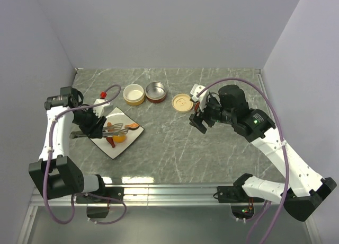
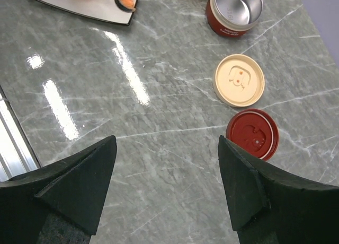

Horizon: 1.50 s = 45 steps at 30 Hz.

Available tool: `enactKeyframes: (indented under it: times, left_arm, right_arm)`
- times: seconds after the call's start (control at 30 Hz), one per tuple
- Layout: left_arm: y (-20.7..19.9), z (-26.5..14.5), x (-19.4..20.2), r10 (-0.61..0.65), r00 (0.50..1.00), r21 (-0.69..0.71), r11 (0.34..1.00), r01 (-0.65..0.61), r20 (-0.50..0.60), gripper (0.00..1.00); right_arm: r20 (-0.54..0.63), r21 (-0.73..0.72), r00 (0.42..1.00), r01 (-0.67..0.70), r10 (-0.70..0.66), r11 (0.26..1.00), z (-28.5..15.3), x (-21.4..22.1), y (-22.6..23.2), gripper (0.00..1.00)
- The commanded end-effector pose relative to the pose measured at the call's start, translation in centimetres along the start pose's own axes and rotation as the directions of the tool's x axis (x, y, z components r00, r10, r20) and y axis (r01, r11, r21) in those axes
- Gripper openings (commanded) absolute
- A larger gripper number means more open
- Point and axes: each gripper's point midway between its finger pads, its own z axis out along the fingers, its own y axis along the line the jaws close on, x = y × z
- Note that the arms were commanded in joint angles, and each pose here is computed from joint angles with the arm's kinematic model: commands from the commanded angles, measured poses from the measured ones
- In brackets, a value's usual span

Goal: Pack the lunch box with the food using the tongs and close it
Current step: Pick up the food using the clamp

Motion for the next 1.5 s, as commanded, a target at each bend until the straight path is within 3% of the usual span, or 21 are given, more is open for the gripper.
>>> enactKeyframes:
  times: [0.0, 0.63, 1.47]
  left_arm:
    - [0.8, -0.5, 0.2, 0.112, 0.994, -0.014, 0.994, -0.112, -0.017, 0.51]
    - [4.3, 0.5, -0.7, 0.132, 0.991, -0.014, 0.991, -0.133, -0.024, 0.51]
    - [3.7, 1.9, 0.7, 0.12, 0.99, 0.078, 0.99, -0.114, -0.07, 0.51]
  right_arm:
    - [0.028, 0.002, 1.0, -0.005, 0.005, 1.0, -0.3, -0.9, -0.3, 0.84]
    - [0.01, -0.022, 1.0, -0.015, 0.015, 1.0, 0.3, -0.8, -0.3, 0.84]
    - [-0.005, -0.036, 1.0, -0.015, 0.015, 0.999, 0.6, -0.7, -0.3, 0.83]
